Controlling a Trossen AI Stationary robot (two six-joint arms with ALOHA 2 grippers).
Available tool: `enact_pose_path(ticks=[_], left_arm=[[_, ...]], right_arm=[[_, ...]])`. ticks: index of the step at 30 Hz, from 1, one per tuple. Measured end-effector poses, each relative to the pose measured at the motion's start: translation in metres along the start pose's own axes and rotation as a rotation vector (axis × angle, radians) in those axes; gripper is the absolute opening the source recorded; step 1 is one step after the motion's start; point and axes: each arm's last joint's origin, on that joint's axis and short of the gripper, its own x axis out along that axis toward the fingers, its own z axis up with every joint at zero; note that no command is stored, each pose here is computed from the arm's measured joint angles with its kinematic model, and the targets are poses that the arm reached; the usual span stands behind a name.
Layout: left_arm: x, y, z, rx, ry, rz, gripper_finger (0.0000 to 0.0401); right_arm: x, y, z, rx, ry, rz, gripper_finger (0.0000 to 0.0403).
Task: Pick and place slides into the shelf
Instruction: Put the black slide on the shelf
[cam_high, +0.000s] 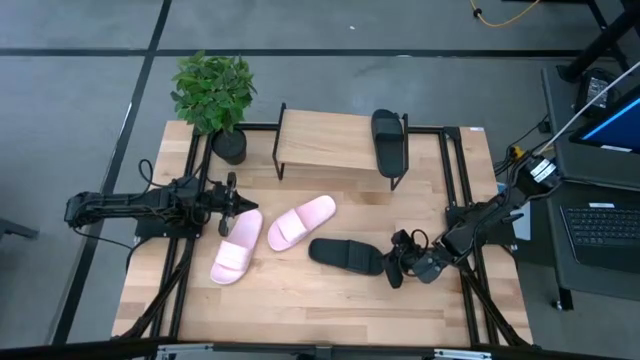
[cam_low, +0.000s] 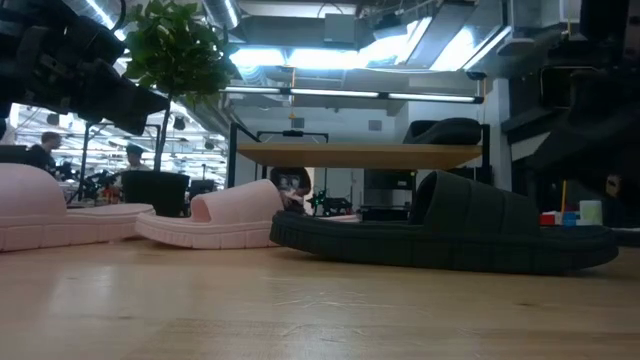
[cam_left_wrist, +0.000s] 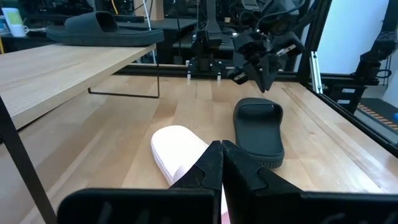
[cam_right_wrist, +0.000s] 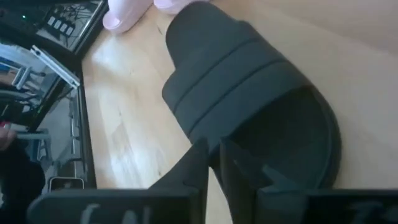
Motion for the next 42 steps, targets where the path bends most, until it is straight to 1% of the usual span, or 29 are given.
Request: enact_pose_path(ticks=[7,10,13,23,27,32,38,42], left_arm=[[0.0,0.0,0.0,0.0,0.0,0.0,0.0],[0.0,0.0,0.0,0.0,0.0,0.0,0.0],[0.0,0.0,0.0,0.0,0.0,0.0,0.0],[0.0,0.0,0.0,0.0,0.0,0.0,0.0],[0.0,0.0,0.0,0.0,0.0,0.0,0.0],[0.0,0.0,0.0,0.0,0.0,0.0,0.0],[0.0,0.0,0.0,0.0,0.0,0.0,0.0],[0.0,0.0,0.0,0.0,0.0,0.0,0.0]], right_arm=[[0.003,-0.001,0.002,0.006,-0.02,-0.006,0.0114],[0.004,-0.001,0.003,0.02,-0.014,-0.007,0.0131],[0.004,-0.002,0.004,0.063,0.003,-0.009,0.0141],[0.006,-0.002,0.005,0.073,-0.001,-0.01,0.0146],[0.011,-0.004,0.001,0.093,0.01,-0.004,0.0146],[0.02,-0.01,-0.006,0.106,0.021,-0.035,0.0146],[0.026,-0.008,-0.008,0.132,0.013,0.004,0.0146],[0.029,-0.008,-0.005,0.151,0.033,0.022,0.0146]])
